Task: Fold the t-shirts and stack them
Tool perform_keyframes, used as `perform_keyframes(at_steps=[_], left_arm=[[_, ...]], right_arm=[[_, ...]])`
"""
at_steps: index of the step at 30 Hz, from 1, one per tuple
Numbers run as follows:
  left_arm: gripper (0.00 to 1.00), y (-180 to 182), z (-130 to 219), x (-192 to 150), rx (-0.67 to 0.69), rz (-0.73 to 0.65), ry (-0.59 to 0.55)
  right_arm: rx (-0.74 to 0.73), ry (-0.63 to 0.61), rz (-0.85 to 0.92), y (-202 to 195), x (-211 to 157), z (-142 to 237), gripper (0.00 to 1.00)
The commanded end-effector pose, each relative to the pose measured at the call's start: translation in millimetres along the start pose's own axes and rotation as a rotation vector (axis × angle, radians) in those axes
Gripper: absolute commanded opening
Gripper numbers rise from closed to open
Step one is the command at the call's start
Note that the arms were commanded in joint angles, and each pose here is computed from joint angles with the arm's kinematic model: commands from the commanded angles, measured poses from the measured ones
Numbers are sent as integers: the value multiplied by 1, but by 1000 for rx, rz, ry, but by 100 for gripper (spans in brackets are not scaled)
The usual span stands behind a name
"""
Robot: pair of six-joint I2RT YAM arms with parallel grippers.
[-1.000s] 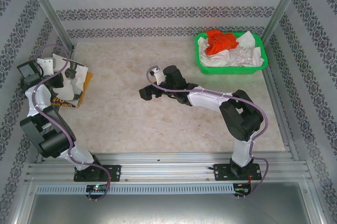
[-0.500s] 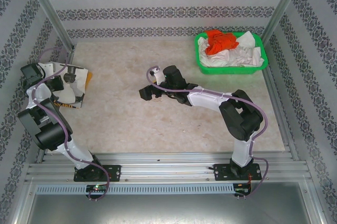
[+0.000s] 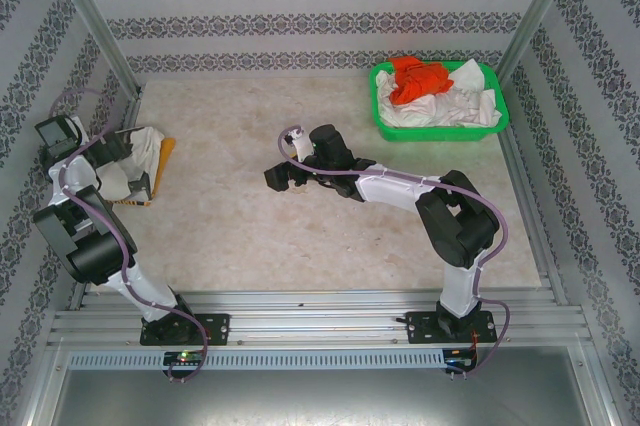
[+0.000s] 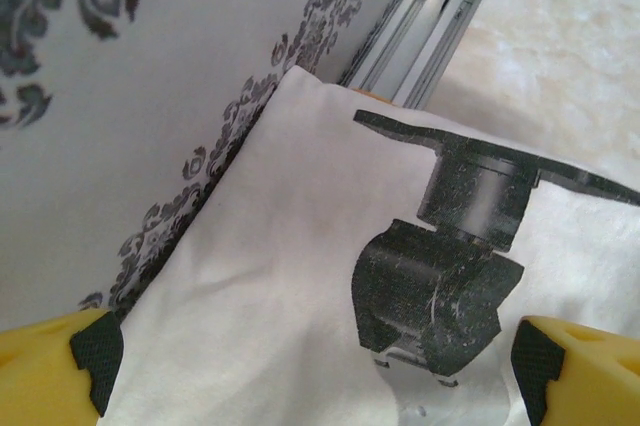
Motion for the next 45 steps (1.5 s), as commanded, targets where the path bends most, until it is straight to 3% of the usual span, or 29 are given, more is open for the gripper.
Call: perform_keyframes(at_steps=[1,7,11,19,26,31,37,41,45], left_arm=[[100,-7,17,1,-43,117,-41],[100,-26,24,-24,-110,97,-44],[100,-14,7,-29,-65,177,1],[100,1,-34,-42,-98,360,118],[100,-25,-5,-29,-197,266,17],[100,-63,32,-45,-294,101,-73],[100,-114,65,-117,-389,-139,-93],[100,-124,79,-163,-457,-230,-112],[100,-110,79,-192,-448,-253,-123]], right_arm=[[18,-17,-9,-1,-1,-1,98],[33,-19,-20,-1,-2,-3,98],[36,-17,-21,-1,-4,-1,98],[-9,-26,-40,-5,-8,12,98],[-99,-82,-30,-12,1,43,98],[-280,-130,-55,-32,-2,86,98],[-538,-160,-77,-62,-12,152,98],[-782,-124,-47,-79,-27,204,98],[-1019,-66,-57,-97,-62,250,98]])
Point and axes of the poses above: each hand's point on the last joint's axis, 136 mm out from that joint toward the fingers, its own z axis back along the fingers, its own y axis along the line the jaws close on, x = y × z, the point moved 9 cm from there along z, back along the fingers, and after that the axes turned 14 degrees about z, right-handed, at the moved point
